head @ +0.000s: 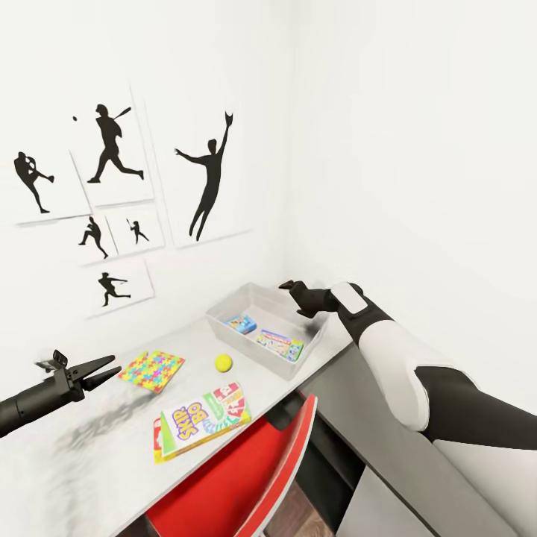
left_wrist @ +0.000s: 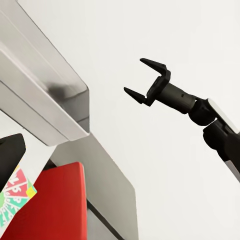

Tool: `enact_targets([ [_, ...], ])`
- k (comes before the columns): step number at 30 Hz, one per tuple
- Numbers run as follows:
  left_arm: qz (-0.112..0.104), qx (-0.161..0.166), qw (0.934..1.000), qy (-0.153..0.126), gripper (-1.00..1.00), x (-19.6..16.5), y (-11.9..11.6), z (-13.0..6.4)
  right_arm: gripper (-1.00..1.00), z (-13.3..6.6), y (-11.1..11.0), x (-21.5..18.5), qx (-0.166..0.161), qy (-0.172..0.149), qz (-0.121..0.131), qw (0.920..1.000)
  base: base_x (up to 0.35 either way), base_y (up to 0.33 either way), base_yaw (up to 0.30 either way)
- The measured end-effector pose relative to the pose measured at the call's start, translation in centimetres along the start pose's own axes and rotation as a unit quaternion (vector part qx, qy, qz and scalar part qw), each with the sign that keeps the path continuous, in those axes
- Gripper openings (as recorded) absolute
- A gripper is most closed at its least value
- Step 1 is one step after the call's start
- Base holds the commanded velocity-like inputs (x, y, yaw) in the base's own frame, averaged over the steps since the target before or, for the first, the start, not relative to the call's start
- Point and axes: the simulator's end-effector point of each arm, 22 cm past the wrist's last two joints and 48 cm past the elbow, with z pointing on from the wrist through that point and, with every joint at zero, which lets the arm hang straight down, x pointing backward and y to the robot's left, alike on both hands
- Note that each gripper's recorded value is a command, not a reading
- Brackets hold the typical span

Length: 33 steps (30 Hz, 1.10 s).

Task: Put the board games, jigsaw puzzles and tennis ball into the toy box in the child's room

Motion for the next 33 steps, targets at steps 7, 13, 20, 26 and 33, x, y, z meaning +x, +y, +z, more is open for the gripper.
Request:
enact_targets([
  [7, 0.004, 0.003, 1.0000, -0.002, 1.00, -0.2, -0.5, -0.1, 1.00, -0.5, 0.7, -0.1, -0.004, -0.003, -0.003, 1.0000, 0.000, 0.000, 0.000],
  [13, 0.008, 0.006, 0.9999, -0.004, 1.00, -0.4, -1.0, -0.2, 1.00, -1.0, 1.3, -0.3, -0.007, -0.007, -0.007, 0.9999, 0.000, 0.000, 0.000],
  [20, 0.013, 0.009, 0.9999, -0.006, 1.00, -0.6, -1.6, -0.3, 1.00, -1.5, 1.9, -0.5, -0.010, -0.010, -0.010, 0.9998, 0.000, 0.000, 0.000],
  [26, 0.016, 0.012, 0.9998, -0.008, 1.00, -0.8, -2.0, -0.4, 1.00, -2.0, 2.5, -0.6, -0.013, -0.013, -0.013, 0.9997, 0.000, 0.000, 0.000],
  [33, 0.021, 0.015, 0.9996, -0.010, 1.00, -1.0, -2.6, -0.5, 1.00, -2.6, 3.1, -0.8, -0.017, -0.017, -0.015, 0.9996, 0.000, 0.000, 0.000],
])
